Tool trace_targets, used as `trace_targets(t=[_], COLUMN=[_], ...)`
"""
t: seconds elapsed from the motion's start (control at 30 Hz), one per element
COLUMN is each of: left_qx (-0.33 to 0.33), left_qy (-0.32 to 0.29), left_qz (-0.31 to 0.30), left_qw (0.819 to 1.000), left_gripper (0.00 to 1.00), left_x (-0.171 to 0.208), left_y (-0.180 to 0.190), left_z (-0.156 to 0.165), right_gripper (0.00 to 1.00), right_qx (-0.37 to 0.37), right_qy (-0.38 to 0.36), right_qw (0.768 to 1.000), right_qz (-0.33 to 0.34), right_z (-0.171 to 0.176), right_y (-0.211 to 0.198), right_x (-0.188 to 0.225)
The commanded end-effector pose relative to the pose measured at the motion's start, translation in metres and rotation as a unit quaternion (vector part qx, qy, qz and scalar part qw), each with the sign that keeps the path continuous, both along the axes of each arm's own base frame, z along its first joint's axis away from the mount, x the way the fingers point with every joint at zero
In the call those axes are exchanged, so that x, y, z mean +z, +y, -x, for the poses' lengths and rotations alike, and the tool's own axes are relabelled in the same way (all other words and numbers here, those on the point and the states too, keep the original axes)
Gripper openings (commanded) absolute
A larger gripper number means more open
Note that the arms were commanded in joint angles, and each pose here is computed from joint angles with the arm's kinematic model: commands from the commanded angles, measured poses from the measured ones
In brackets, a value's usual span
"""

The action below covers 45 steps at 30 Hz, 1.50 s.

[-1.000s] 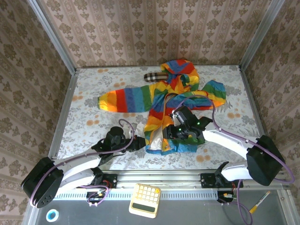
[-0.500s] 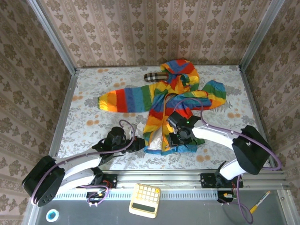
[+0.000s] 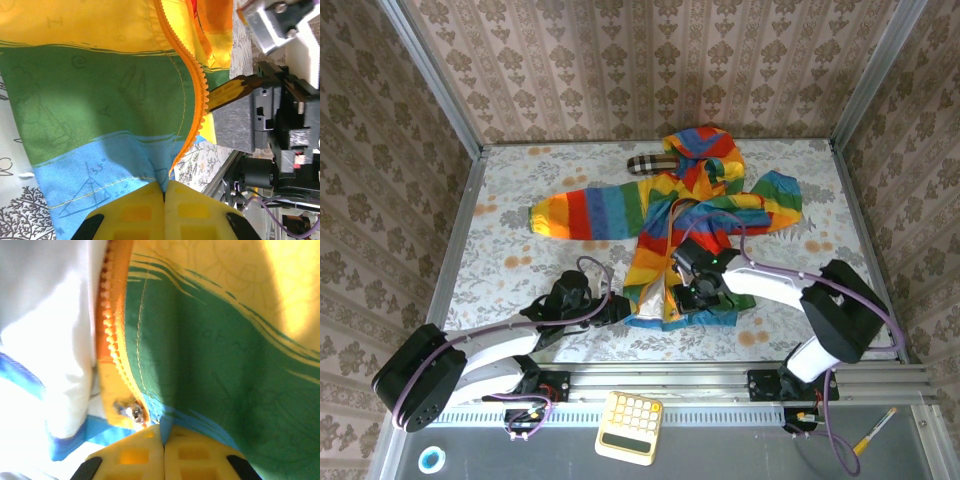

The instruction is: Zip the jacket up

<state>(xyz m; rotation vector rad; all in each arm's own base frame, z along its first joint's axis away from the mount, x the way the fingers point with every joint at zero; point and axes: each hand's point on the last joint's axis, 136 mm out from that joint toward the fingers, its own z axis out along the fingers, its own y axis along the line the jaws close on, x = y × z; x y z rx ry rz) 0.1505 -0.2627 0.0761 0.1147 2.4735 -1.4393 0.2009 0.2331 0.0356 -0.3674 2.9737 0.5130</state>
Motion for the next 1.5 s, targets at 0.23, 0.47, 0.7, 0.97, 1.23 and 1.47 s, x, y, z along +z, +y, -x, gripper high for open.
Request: trace_targets(t=[0.23,0.47,0.7,0.97,1.23,1.47], left_qx=[-0.002,0.001,0.009,0.021,-0.006,-0.004], left_qy=[-0.073,-0.133,-0.210,-0.299,-0.358,-0.361], left_qz=[0.032,0.048,0.066,0.074,0.092,0.105], left_qw=[0.997,0.990,0.976,0.951,0.929,0.926], left_gripper=[0.00,0.00,0.00,0.00,0.00,0.00], left_x=[0.036,0.059,0.088,0.118,0.137,0.136], left_y=[-0.013,-0.019,-0.023,-0.027,-0.046,-0.052], left_z=[-0.017,-0.026,-0.036,-0.044,-0.029,-0.028], right_gripper=[0.00,0.00,0.00,0.00,0.00,0.00], right_qx=[0.012,0.018,0.035,0.033,0.053,0.070], right_qy=[-0.147,-0.197,-0.227,-0.244,-0.239,-0.256], right_qw=[0.984,0.970,0.953,0.936,0.929,0.917], right_qz=[-0.097,-0.144,-0.200,-0.253,-0.276,-0.298], right_z=[-0.006,-0.006,-0.004,-0.008,-0.004,-0.001], right_y=[-0.002,-0.003,0.005,0.005,0.013,0.016], right_x=[0.070,0.095,0.116,0.134,0.134,0.135])
